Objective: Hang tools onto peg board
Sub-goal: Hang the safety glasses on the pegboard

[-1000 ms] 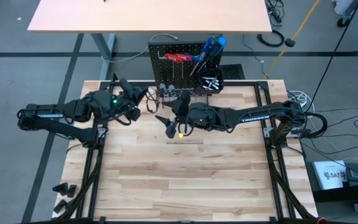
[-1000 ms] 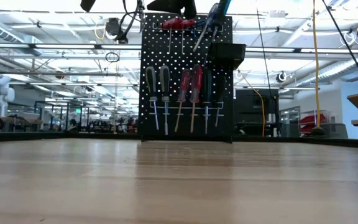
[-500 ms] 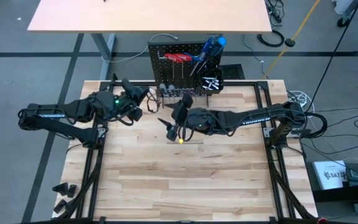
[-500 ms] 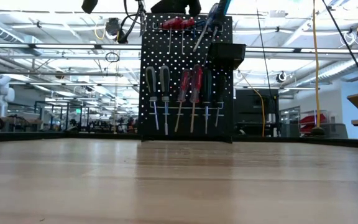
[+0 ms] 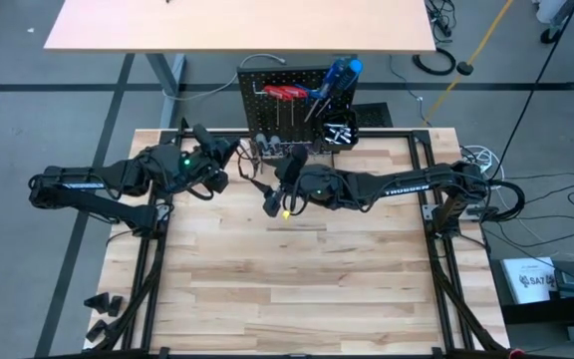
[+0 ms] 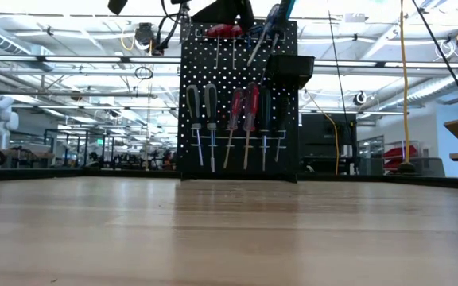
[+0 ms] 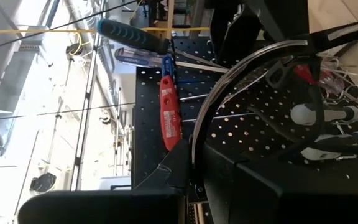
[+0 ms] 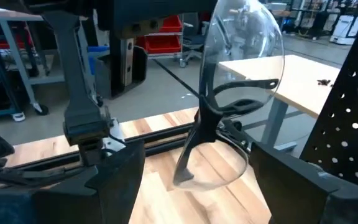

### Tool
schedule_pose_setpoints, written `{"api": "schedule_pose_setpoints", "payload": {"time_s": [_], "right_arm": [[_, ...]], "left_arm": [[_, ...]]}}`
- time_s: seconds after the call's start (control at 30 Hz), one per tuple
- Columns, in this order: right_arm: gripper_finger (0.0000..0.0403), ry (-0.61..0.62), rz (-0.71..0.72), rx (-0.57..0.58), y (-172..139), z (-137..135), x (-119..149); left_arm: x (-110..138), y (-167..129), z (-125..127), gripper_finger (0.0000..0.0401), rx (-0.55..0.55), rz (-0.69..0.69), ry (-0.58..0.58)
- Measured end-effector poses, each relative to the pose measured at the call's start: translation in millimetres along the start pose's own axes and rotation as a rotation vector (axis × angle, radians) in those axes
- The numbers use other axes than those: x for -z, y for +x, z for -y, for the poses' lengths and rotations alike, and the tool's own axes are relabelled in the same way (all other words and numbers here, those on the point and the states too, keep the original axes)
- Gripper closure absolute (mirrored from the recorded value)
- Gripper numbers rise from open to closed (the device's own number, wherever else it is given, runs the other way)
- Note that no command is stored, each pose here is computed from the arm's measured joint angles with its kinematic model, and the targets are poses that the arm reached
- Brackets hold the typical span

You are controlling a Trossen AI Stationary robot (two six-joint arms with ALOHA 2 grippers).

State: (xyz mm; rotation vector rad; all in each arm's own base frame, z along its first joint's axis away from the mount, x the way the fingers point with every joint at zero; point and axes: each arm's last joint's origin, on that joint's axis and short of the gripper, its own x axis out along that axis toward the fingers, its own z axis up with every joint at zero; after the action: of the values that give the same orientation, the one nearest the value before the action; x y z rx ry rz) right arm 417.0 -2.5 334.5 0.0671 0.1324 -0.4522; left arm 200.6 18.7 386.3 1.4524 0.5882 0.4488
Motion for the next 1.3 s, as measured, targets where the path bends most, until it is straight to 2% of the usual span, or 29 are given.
{"api": "schedule_pose_setpoints", "payload": {"time_s": [0.43, 0.97, 1.3], "right_arm": [[0.0125, -0.013, 0.023, 0.008, 5.1, 2.9, 0.6], [0.0211, -0.03, 0.019, 0.01, 6.3, 3.0, 2.0], [0.0245, -0.037, 0.008, 0.01, 6.5, 2.9, 3.9]], "left_arm": [[-1.0, 0.0, 0.4, 0.0375, 0.007, 0.035, -0.05], [-1.3, 0.0, 1.1, 0.0374, 0.015, 0.05, -0.047], [-1.0, -0.2, 5.1, 0.0354, 0.052, 0.052, -0.024]]}}
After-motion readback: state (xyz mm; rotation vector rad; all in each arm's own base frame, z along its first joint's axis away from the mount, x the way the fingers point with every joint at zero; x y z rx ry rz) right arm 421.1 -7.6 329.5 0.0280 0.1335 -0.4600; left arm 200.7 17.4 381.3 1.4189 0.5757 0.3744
